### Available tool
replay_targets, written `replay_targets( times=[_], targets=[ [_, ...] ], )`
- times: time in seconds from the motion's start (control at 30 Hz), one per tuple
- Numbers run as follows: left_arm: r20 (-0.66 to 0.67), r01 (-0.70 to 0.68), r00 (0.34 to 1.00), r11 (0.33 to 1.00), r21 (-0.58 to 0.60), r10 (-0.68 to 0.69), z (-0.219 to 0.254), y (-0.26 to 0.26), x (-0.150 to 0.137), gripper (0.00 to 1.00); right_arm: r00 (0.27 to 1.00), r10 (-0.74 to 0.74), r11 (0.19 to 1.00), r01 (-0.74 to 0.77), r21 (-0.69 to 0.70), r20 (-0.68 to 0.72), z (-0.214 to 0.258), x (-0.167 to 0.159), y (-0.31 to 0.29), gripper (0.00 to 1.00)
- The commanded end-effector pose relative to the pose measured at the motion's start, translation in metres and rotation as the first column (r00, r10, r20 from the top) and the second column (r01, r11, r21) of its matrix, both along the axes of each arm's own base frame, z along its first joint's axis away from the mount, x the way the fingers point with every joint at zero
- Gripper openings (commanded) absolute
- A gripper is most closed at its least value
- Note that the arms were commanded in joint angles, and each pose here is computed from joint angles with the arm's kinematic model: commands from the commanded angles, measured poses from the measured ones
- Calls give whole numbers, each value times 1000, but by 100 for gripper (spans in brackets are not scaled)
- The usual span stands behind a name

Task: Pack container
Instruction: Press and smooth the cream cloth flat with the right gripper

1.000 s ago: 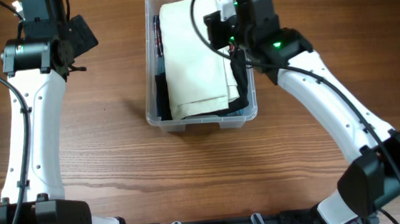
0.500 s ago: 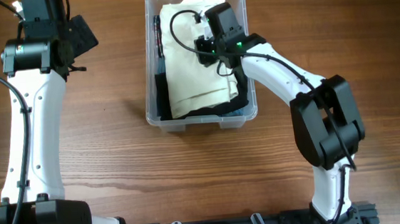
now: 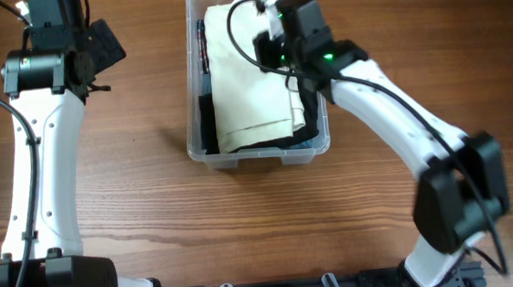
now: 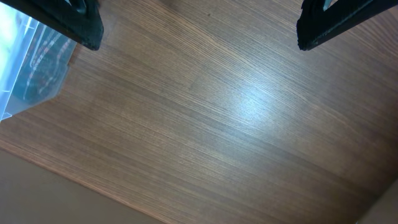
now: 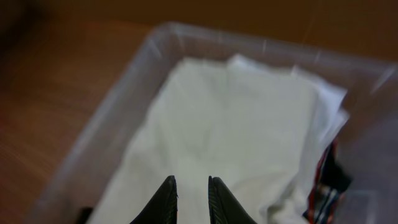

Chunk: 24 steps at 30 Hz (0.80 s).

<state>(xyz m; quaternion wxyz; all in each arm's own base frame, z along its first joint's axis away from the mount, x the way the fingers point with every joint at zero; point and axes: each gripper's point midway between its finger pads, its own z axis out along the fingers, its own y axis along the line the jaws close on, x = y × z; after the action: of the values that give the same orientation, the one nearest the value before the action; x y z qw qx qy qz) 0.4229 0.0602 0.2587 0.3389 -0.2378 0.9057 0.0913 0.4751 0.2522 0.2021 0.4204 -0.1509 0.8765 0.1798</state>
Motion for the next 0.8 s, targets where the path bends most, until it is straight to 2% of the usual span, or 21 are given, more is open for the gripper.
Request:
replay_targets(
  times=[0.0, 0.07, 0.17, 0.23, 0.37, 0.43, 0.63, 0.7, 0.77],
  targets=[
    [0, -7, 1000, 1000, 13, 7, 1, 3, 0, 100, 996, -4, 1000, 5, -9, 88, 36, -3, -5, 14],
    [0, -7, 1000, 1000, 13, 7, 1, 3, 0, 100, 1000, -4, 999, 5, -37, 27, 23, -12, -9, 4],
    [0, -7, 1000, 1000, 13, 7, 1, 3, 0, 100, 985, -35, 994, 17, -107, -171, -15, -42, -24, 4],
    [0, -7, 1000, 1000, 13, 7, 1, 3, 0, 100, 946, -54, 985, -1, -171, -320, -42, -71, -37, 4],
    [0, -7, 1000, 1000, 13, 7, 1, 3, 0, 100, 872, -5, 984, -82, -156, -490, -73, -111, -37, 4],
    [0, -7, 1000, 1000, 13, 7, 1, 3, 0, 100, 857, 3, 984, -93, -149, -516, -95, -119, -38, 4],
    [0, -7, 1000, 1000, 13, 7, 1, 3, 0, 100, 874, 3, 986, -82, -143, -485, -149, -125, -43, 4],
    [0, -7, 1000, 1000, 13, 7, 1, 3, 0, 100, 870, 1, 986, -84, -145, -493, -152, -128, -44, 4],
    [0, -7, 1000, 1000, 13, 7, 1, 3, 0, 100, 904, 19, 991, -75, -114, -427, -116, -112, -36, 4]
  ],
)
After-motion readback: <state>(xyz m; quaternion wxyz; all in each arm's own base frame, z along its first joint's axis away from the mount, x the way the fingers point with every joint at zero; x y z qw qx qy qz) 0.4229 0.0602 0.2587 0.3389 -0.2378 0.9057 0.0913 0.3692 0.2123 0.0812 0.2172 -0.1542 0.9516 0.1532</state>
